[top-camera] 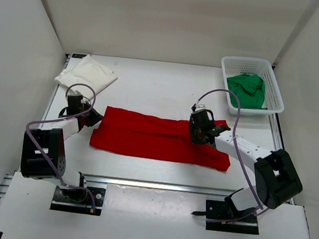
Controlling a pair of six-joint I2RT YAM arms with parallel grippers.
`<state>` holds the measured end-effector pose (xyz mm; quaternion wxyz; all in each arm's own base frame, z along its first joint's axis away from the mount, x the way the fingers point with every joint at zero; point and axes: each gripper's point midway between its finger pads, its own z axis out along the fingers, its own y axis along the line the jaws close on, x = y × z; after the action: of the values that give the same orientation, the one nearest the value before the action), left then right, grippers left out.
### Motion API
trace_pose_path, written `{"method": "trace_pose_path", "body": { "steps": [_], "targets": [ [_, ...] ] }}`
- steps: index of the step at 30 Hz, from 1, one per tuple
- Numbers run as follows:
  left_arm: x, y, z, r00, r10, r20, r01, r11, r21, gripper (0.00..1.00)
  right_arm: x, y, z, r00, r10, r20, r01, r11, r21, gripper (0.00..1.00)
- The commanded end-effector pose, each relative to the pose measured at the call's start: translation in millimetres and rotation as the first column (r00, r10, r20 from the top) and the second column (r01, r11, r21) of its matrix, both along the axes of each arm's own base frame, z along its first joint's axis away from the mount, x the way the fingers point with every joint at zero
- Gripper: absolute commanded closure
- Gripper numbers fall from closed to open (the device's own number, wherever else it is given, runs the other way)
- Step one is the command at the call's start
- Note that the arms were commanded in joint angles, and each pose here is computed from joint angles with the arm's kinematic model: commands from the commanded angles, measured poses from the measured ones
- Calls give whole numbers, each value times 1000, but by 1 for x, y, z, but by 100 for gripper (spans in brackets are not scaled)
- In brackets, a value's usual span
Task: Fold and stack the t-shirts
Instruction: Fold the other side of the tshirt into a rectangle
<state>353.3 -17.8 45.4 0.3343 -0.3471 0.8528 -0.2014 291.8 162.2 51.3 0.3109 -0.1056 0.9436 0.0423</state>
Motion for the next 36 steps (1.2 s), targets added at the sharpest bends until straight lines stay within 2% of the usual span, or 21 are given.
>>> {"method": "trace_pose_path", "body": {
  "steps": [1,6,9,11,12,15,17,22,28,29,30,31,33,36],
  "targets": [
    [5,5,13,1000,1,17,-2,998,65,73,-7,11,9,1000,4,-1,-4,999,33,100],
    [0,-2,11,1000,-28,-1,28,992,127,70,-27,25,17,999,35,-17,-33,992,121,100],
    [-2,-1,5,999,-28,-18,30,989,141,66,-33,23,19,999,41,-3,-40,992,116,100],
    [-3,0,3,999,-22,-29,26,990,139,63,-29,20,26,999,34,30,-37,992,117,86],
    [-3,-4,2,999,-32,-34,36,992,124,63,-30,19,24,999,40,20,-42,992,117,83],
    [-5,0,-4,999,-24,-48,30,991,132,61,-29,11,21,1000,28,15,-29,995,95,64],
    [-8,1,-7,997,-23,-70,32,992,122,62,-32,10,14,999,36,-13,-35,996,80,62],
    [-8,-5,-9,998,-37,-57,42,995,95,64,-52,16,-5,996,75,-57,-73,996,44,65],
    [-5,-14,2,998,-58,-19,60,993,97,65,-50,16,-14,993,84,-86,-82,996,31,65],
    [-6,-15,2,998,-61,-17,62,994,91,65,-46,17,-14,993,82,-81,-79,996,37,73],
    [-4,-17,4,998,-60,-7,60,994,86,66,-43,19,-13,994,83,-70,-80,996,40,89],
    [-4,-19,4,998,-67,-6,67,995,77,66,-42,19,-11,995,77,-70,-74,996,44,97],
    [-3,-22,8,997,-76,2,76,995,66,68,-37,26,-3,996,74,-40,-72,996,55,100],
    [4,-25,23,995,-92,40,89,994,61,70,-37,33,11,995,100,-24,-97,991,92,100]
  ]
}}
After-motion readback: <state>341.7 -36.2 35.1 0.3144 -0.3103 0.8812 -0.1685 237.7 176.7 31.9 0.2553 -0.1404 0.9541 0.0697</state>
